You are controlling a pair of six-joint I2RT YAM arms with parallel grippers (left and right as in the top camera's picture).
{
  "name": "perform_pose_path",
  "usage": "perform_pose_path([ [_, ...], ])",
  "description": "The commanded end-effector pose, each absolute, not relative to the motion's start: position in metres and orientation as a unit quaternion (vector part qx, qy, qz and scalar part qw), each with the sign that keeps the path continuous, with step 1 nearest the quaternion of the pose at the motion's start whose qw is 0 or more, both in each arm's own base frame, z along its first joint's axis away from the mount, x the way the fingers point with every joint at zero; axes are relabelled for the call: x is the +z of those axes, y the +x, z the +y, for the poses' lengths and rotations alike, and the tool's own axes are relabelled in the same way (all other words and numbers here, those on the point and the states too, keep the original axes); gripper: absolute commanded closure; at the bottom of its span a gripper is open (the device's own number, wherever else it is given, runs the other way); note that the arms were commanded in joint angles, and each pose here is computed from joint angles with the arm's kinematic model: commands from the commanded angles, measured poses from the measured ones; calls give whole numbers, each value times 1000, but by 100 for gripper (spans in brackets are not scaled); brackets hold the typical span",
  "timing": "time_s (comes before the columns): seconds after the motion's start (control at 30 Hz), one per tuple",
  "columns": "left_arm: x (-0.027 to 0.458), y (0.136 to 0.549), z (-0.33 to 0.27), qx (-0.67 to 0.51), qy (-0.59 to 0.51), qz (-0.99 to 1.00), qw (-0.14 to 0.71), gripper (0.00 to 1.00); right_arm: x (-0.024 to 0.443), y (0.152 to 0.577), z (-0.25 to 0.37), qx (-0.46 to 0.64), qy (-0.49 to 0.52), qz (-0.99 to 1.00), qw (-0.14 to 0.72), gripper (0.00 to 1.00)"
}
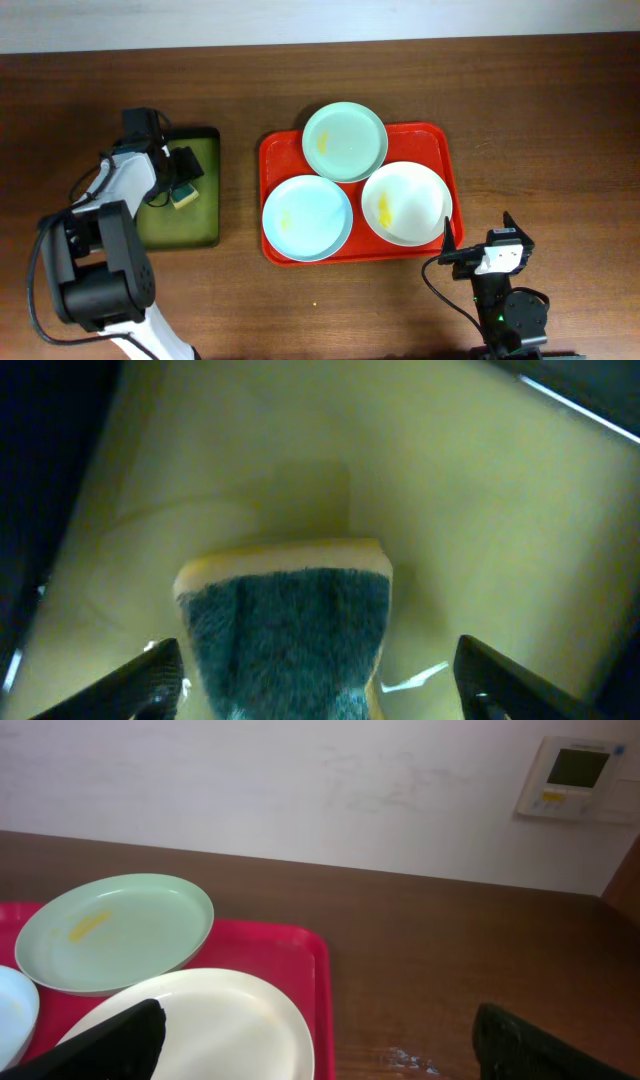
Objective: Clean dirty plates on tray and stack at the side
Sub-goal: 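Reach the left gripper down and grasp the green-yellow sponge, then dip the held sponge in the soapy water with the left gripper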
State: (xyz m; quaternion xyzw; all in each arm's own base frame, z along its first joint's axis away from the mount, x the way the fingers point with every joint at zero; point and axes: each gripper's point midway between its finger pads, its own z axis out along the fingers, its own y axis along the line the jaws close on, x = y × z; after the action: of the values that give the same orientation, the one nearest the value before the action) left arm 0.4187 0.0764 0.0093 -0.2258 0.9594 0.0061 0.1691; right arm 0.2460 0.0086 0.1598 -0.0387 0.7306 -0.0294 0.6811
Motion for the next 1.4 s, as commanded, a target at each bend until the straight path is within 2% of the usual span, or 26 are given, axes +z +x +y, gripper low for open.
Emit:
perform_pose_path([
  [0.0,-2,420,76,1,-228,961,158,28,155,246,5,-39,-37,734,677,1],
  [0.03,-6,419,76,2,-228,962,154,31,155,246,5,-39,-37,734,677,1],
  [0.1,-9,418,76,2,-228,962,150,49,155,246,5,-39,-37,734,677,1],
  [0.13,-9,418,76,2,-228,962,150,61,155,246,5,-39,-37,734,677,1],
  [0.2,-9,417,76,2,-228,962,149,76,155,246,5,-39,-37,734,677,2],
  [0.23,-9,417,75,1,-228,962,148,80,155,246,5,-39,-37,734,677,1],
  [0.33,-10,416,75,2,-228,963,145,100,155,246,5,-39,-37,734,677,1],
  [0.5,14,423,75,-5,-227,959,167,100,155,246,5,-39,-37,734,677,1],
  [0.7,91,445,55,-76,-206,944,248,100,155,246,5,-39,-37,734,677,1],
  [0.83,149,444,52,-86,-195,927,310,100,155,246,5,-39,-37,734,677,1],
  [0.93,165,440,53,-81,-195,922,326,100,155,246,5,-39,-37,734,677,1],
  [1.1,139,429,65,-43,-212,933,288,100,155,246,5,-39,-37,734,677,1],
  [1.37,25,397,74,6,-228,963,144,100,155,246,5,-39,-37,734,677,1],
])
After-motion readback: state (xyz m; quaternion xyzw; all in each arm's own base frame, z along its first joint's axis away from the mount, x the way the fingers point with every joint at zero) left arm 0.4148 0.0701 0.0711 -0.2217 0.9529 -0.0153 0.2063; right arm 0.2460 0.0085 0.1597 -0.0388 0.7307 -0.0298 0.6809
